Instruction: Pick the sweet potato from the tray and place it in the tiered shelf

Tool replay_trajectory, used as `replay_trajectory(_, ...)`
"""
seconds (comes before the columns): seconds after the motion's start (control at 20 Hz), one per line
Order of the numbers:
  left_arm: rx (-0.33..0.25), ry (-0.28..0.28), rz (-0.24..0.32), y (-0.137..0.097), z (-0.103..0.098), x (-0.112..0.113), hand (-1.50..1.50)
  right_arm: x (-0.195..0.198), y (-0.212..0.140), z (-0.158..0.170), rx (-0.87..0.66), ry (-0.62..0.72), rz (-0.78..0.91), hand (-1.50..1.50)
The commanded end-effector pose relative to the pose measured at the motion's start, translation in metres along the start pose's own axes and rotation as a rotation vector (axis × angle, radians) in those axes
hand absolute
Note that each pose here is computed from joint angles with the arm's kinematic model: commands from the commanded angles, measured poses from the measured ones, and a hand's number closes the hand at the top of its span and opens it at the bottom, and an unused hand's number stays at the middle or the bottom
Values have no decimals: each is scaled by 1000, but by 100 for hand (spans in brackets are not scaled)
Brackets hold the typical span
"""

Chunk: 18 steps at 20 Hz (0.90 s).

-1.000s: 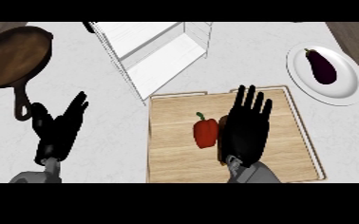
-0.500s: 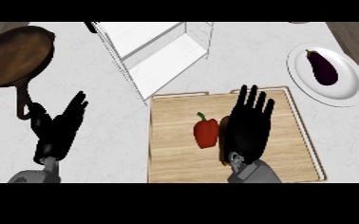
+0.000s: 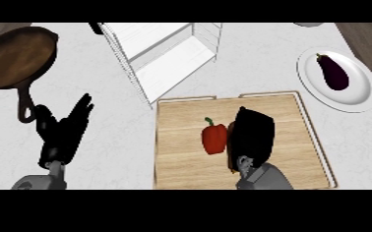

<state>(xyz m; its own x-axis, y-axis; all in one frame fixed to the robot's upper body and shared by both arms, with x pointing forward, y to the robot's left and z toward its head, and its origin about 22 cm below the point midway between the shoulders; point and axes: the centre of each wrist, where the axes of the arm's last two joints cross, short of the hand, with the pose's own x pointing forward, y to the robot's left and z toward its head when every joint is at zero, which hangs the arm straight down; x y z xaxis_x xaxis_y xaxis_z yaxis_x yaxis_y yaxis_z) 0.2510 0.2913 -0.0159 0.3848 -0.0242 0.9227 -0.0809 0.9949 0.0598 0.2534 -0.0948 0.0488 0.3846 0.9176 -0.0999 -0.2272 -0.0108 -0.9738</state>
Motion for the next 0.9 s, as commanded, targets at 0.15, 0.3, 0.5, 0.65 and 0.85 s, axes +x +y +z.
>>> replay_trajectory(0.15,9,88,11,4,7,-35,0,16,14,32,-27,-22,67,150)
replay_trajectory(0.3,-35,57,-5,-6,-1,-8,0,28,9,35,75,-400,1,150)
replay_trajectory(0.5,-71,11,-18,-9,-3,2,0,29,-12,70,195,-936,-142,150)
replay_trajectory(0.65,-55,34,-15,-5,-2,-6,0,20,-41,79,184,-1176,-328,150)
replay_trajectory(0.85,-15,60,5,8,-3,-6,0,2,-93,87,120,-1335,-462,150)
